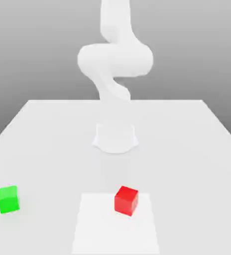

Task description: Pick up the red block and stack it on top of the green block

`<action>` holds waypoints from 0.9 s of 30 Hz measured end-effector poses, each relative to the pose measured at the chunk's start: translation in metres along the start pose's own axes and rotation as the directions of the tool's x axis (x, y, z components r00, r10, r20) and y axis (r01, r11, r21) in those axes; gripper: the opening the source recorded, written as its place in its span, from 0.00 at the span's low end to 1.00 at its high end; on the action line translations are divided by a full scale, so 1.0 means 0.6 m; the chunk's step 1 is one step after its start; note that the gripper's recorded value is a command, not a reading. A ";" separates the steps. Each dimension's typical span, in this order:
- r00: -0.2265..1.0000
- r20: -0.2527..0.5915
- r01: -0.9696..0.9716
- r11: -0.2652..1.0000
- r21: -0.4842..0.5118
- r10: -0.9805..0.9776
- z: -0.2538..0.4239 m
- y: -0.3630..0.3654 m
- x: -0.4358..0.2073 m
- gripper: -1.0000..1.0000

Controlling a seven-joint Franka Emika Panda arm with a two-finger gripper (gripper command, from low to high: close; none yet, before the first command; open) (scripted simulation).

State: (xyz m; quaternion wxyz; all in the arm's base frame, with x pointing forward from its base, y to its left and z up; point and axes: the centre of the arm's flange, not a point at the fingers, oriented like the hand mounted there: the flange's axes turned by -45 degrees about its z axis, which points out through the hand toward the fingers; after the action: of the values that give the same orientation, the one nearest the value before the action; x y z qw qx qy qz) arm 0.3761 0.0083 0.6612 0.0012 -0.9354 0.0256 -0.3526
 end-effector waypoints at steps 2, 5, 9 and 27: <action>0.997 0.075 -0.033 0.999 -0.019 0.035 0.087 -0.010 -0.026 0.50; 0.979 0.181 -0.083 0.995 -0.050 0.090 0.205 -0.018 -0.080 0.50; 0.933 0.316 -0.146 0.984 -0.100 0.171 0.341 -0.021 -0.178 0.50; 0.697 0.601 -0.282 0.920 -0.271 0.391 0.626 -0.018 -0.592 0.00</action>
State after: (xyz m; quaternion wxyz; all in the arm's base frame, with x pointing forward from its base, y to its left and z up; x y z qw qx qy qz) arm 0.3584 0.0304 0.1449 0.0005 -0.9750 0.2224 -0.0002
